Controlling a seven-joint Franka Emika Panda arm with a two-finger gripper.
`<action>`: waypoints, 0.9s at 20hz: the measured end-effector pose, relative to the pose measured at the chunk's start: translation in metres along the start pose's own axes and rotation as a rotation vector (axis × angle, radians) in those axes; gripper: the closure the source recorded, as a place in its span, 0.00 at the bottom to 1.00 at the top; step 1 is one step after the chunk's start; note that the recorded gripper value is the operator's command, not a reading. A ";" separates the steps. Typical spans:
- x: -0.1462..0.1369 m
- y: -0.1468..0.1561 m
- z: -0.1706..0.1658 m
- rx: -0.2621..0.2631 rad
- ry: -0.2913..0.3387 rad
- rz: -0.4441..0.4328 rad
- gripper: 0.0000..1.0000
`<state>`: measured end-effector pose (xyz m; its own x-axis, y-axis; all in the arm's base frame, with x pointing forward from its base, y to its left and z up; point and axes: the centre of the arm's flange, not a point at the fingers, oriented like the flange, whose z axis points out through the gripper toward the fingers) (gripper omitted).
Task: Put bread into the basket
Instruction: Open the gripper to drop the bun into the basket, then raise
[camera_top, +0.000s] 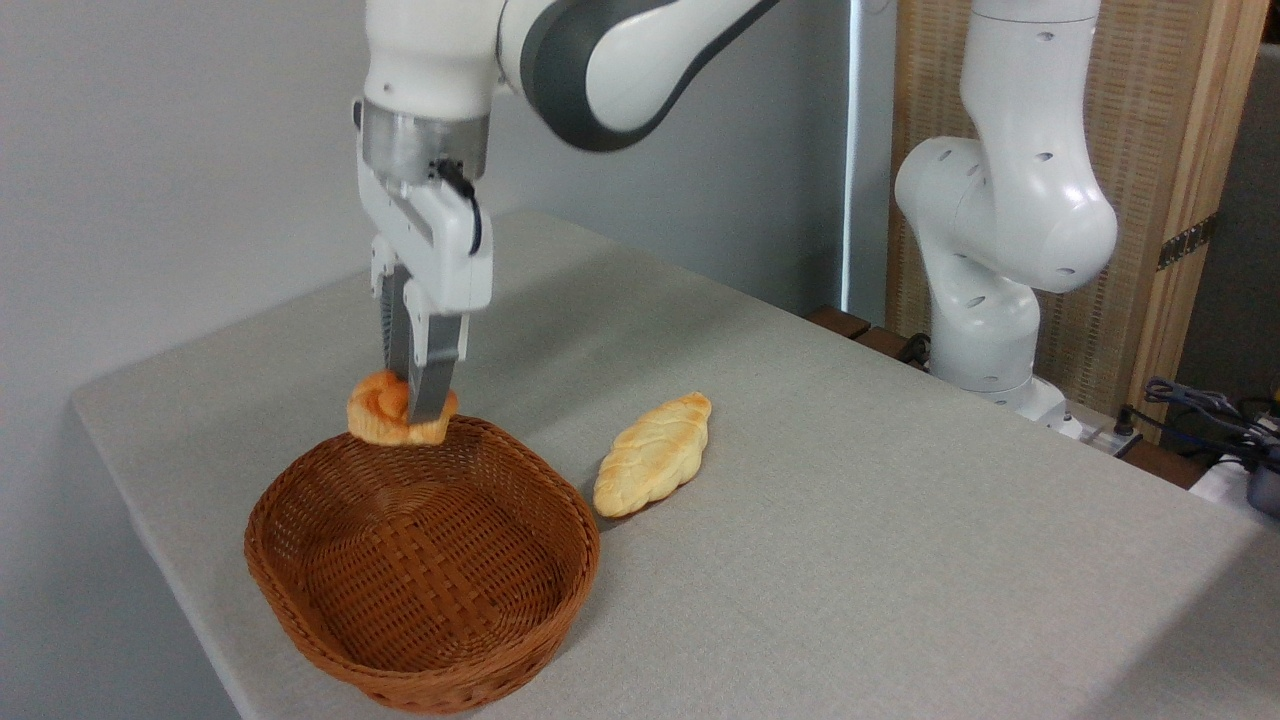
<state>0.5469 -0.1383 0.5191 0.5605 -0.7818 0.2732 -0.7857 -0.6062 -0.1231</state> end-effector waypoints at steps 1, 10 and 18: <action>0.001 -0.002 0.010 -0.003 -0.005 -0.001 0.00; 0.001 -0.009 0.040 -0.015 -0.026 -0.011 0.00; -0.053 -0.023 -0.042 -0.090 -0.102 -0.107 0.00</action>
<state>0.5237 -0.0766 0.5476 0.6621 -0.7272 0.1812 -0.7379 -0.6748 -0.0115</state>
